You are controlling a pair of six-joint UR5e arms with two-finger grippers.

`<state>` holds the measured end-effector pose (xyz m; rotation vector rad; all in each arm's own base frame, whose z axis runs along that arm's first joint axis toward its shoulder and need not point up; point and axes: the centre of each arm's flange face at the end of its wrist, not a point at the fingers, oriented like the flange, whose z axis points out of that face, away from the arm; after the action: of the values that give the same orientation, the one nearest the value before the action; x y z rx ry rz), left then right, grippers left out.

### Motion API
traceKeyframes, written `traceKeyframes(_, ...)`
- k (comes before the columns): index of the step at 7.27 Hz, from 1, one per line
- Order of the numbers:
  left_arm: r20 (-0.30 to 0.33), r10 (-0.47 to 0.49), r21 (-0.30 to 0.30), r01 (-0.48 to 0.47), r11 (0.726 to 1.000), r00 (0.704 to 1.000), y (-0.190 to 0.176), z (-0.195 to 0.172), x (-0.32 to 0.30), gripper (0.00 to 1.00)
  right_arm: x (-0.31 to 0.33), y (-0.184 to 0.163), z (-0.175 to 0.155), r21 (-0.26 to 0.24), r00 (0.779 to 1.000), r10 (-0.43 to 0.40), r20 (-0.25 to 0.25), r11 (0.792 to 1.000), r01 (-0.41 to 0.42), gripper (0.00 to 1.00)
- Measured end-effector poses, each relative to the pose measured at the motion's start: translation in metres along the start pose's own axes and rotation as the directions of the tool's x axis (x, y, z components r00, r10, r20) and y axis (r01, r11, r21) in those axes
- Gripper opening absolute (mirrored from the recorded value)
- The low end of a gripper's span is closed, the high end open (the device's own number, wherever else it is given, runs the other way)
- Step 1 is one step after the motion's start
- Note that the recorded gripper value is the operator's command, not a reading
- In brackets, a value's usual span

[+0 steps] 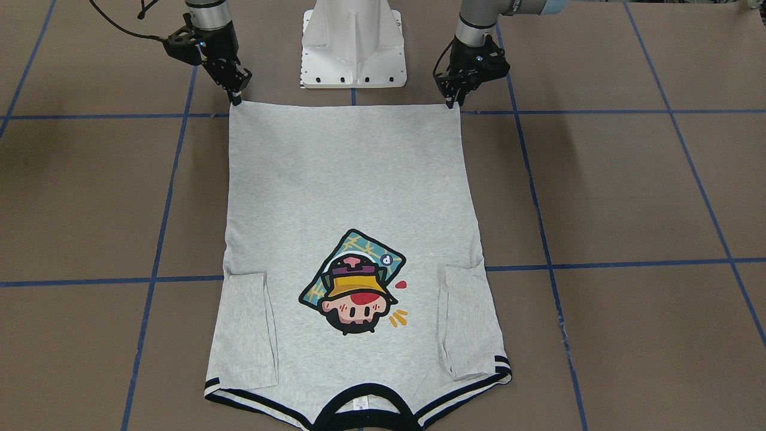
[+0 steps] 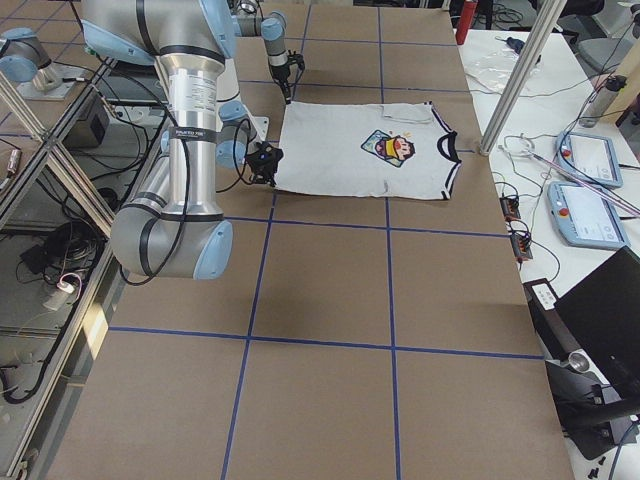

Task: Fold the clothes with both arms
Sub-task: 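Lift the hem with both grippers and fold it toward the collar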

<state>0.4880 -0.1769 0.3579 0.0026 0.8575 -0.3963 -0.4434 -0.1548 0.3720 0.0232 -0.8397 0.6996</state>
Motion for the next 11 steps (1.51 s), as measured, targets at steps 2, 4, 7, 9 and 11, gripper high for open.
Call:
traceKeyframes(2,-0.012,-0.001,0.003,0.001,1.0,1.0,-0.001,-0.004,0.003,0.0,0.0,0.0,0.0,0.0,1.0,0.0,0.0,1.0,0.0,0.0)
traceKeyframes(4,-0.066,-0.01,-0.012,0.009,1.0,0.998,-0.003,-0.036,0.015,0.0,-0.003,-0.001,-0.01,-0.01,1.0,0.002,0.009,1.0,-0.002,0.0)
traceKeyframes(7,-0.141,-0.037,-0.052,0.03,0.998,0.989,-0.003,-0.115,0.028,0.0,-0.004,0.003,-0.065,-0.05,1.0,-0.013,-0.027,0.999,0.012,0.0)
traceKeyframes(9,-0.203,-0.057,-0.075,0.042,0.996,0.978,-0.012,-0.157,0.038,0.0,-0.016,-0.013,-0.089,-0.037,1.0,0.029,-0.006,0.999,-0.029,0.0)
traceKeyframes(11,-0.267,-0.008,0.002,0.009,1.0,0.964,-0.054,-0.168,0.072,0.0,-0.049,-0.047,-0.093,0.019,0.996,0.077,0.053,0.997,-0.078,0.0)
